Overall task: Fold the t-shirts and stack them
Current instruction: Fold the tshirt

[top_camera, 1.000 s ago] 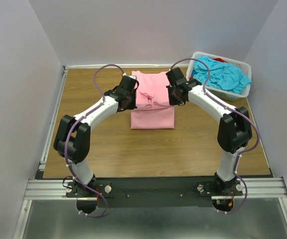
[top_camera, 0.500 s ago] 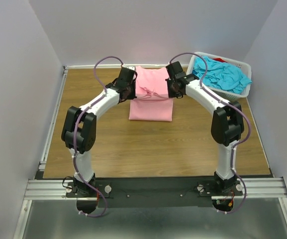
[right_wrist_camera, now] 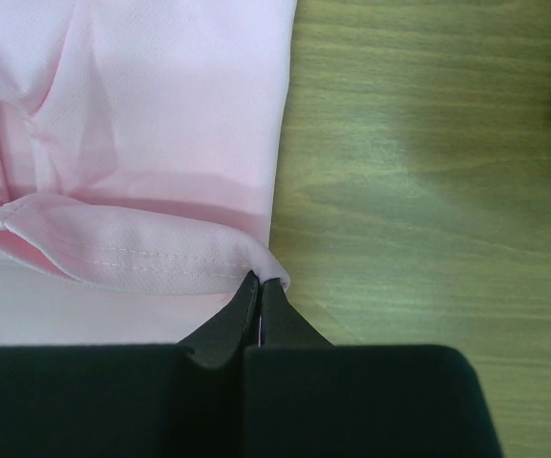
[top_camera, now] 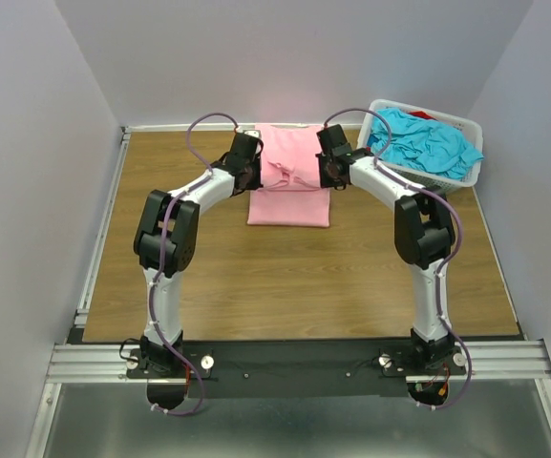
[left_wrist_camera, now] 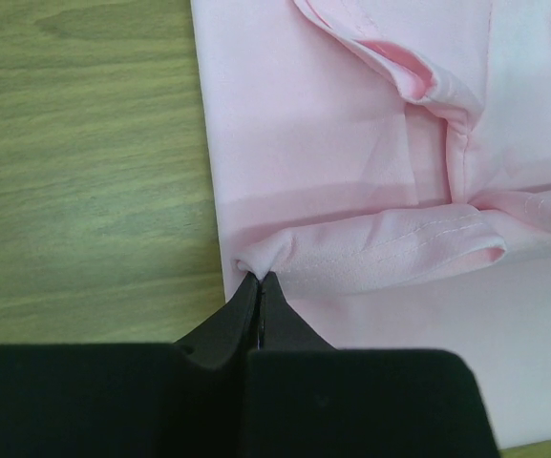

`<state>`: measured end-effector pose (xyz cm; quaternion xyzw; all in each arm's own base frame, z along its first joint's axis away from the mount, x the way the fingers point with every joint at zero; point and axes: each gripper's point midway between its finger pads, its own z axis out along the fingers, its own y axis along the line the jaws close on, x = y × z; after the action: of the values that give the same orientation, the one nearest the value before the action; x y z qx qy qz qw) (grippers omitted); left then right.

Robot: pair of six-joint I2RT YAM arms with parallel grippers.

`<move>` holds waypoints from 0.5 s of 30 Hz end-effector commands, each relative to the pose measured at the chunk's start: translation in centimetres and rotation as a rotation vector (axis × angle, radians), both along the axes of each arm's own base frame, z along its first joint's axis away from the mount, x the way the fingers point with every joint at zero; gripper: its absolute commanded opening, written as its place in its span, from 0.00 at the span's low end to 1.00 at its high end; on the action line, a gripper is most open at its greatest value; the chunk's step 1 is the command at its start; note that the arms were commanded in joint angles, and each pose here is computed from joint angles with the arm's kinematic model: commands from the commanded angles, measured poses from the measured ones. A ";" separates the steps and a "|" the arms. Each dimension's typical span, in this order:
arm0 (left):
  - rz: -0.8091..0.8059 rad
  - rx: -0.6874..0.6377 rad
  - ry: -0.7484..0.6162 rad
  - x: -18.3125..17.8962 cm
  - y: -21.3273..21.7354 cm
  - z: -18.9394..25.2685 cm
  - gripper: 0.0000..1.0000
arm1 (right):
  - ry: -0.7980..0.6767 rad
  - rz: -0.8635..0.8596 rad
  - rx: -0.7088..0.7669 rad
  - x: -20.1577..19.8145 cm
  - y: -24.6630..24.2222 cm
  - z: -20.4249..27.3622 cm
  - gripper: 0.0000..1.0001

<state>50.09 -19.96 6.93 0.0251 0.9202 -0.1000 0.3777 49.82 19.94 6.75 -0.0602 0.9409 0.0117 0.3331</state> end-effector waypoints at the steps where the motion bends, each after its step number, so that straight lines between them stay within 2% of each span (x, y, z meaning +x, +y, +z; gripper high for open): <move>1: -0.007 -0.015 -0.081 2.3 -0.1 1.8 0.00 | -0.055 -0.024 -0.026 2.0 -0.8 -0.4 0.01; 8: 0.005 -0.017 -0.112 2.5 0.2 2.0 0.00 | -0.081 -0.028 -0.027 2.4 -0.9 0.0 0.01; 12: 0.025 -0.016 -0.101 2.4 0.6 1.1 0.00 | -0.099 -0.029 -0.020 2.7 -0.9 0.2 0.07; 15: 0.039 -0.022 -0.116 2.5 0.7 1.2 0.00 | -0.110 -0.026 -0.015 3.0 -0.6 0.4 0.08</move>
<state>51.96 -20.27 7.95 0.0248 0.9030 -0.1093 0.4147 51.66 20.00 6.85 -0.0583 0.9294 0.0115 0.3643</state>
